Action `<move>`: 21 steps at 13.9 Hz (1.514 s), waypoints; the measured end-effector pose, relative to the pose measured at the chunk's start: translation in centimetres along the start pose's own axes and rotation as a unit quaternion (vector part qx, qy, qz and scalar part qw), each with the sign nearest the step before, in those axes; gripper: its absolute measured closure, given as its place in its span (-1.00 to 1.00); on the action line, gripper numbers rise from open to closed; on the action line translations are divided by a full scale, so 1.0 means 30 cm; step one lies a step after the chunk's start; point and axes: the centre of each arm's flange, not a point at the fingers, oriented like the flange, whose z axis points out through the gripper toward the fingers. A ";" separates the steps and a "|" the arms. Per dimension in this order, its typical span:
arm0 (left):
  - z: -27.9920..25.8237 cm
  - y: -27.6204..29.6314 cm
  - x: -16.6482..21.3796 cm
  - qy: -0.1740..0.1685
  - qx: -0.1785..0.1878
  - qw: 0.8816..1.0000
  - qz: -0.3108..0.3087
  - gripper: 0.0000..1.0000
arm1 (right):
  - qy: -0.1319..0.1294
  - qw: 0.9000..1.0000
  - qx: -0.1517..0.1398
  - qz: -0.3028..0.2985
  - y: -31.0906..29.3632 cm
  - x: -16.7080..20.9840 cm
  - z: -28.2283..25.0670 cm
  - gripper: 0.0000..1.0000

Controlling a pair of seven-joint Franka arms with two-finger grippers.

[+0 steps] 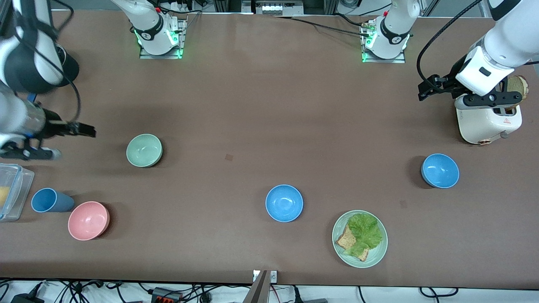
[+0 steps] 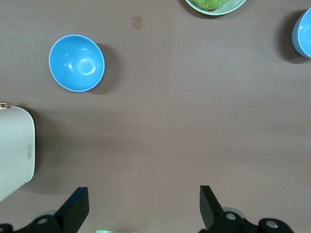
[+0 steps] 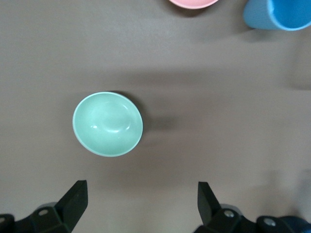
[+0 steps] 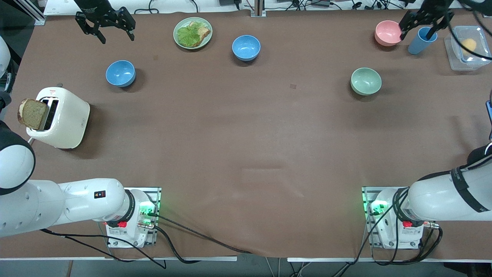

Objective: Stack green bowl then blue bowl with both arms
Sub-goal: 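Reach the right gripper down to the pale green bowl and grasp it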

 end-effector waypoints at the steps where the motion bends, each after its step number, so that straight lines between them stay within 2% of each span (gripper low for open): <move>1: 0.002 -0.001 0.001 -0.001 0.000 1.000 0.000 -1.00 | -0.002 1.000 -0.001 -0.001 -0.004 0.030 0.082 -1.00; 5: 0.002 -0.004 0.004 -0.001 0.000 1.000 -0.001 -1.00 | -0.021 1.000 -0.001 -0.005 -0.022 0.052 0.376 -1.00; 11: 0.004 -0.006 0.005 -0.001 -0.001 1.000 -0.002 -1.00 | -0.053 0.998 -0.001 -0.017 -0.073 0.084 0.623 -0.99; 12: 0.003 -0.008 0.006 -0.001 -0.001 1.000 -0.002 -1.00 | -0.058 0.998 -0.002 -0.017 -0.074 0.086 0.652 -0.83; 14: 0.003 -0.011 0.006 -0.001 -0.001 1.000 -0.003 -1.00 | -0.064 0.998 -0.001 -0.019 -0.081 0.089 0.686 -0.76; 18: 0.003 -0.012 0.007 -0.001 -0.001 1.000 -0.003 -1.00 | -0.065 0.998 -0.001 -0.022 -0.095 0.089 0.691 0.21; 21: 0.003 -0.016 0.007 -0.001 -0.001 1.000 -0.005 -1.00 | -0.064 0.998 0.000 -0.026 -0.111 0.092 0.685 0.83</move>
